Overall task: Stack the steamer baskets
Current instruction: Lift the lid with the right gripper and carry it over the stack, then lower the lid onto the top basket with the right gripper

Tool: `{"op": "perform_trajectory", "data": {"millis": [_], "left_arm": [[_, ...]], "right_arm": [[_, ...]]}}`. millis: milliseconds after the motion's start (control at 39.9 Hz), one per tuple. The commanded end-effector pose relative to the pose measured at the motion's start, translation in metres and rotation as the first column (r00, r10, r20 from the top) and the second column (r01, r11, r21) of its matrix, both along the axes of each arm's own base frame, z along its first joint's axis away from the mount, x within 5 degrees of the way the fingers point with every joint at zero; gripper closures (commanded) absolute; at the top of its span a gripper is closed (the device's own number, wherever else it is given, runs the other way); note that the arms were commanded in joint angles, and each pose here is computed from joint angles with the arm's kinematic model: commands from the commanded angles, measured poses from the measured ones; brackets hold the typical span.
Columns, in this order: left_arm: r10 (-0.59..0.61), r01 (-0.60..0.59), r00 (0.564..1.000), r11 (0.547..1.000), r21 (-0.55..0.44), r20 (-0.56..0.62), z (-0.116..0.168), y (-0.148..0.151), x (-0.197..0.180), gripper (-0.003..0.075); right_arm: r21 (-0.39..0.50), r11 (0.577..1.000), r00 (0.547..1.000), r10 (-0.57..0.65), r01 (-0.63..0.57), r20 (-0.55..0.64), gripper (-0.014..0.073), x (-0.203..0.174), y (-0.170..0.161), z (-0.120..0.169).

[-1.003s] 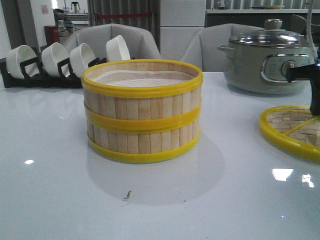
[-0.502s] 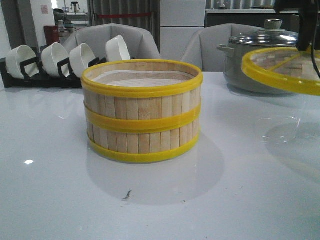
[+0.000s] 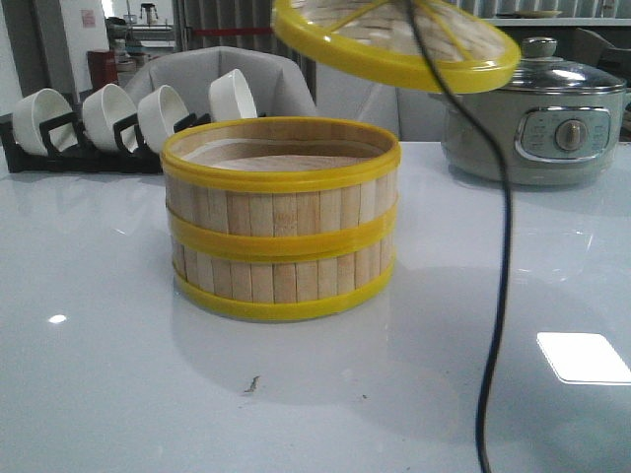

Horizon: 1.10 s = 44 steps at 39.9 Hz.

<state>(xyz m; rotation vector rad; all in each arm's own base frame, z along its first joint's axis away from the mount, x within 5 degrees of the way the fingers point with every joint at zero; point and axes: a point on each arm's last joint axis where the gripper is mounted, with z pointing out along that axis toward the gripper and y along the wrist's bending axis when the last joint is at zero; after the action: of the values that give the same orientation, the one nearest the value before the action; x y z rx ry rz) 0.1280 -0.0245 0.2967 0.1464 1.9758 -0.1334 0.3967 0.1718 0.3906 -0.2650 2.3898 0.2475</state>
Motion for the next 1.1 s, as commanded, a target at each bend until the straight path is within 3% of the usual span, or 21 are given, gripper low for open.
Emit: {"op": "perform_trajectory", "data": {"millis": [0,351,1079], "left_arm": [[-0.002,0.005,0.995,1.0,-0.031,0.103,0.016,-0.001,0.002,0.0634],[-0.002,0.005,0.995,1.0,-0.031,0.103,0.016,-0.001,0.002,0.0634],[-0.002,0.005,0.995,1.0,-0.031,0.103,0.016,-0.001,0.002,0.0634]], "right_arm": [[0.043,0.997,0.992,0.052,-0.057,0.118,0.0565,-0.009,0.019,0.027],[0.02,0.99,0.988,0.141,-0.142,0.061,0.0565,0.001,0.064,-0.008],[0.021,0.984,0.983,0.177,-0.179,0.056,0.0565,0.01,0.073,-0.023]]}}
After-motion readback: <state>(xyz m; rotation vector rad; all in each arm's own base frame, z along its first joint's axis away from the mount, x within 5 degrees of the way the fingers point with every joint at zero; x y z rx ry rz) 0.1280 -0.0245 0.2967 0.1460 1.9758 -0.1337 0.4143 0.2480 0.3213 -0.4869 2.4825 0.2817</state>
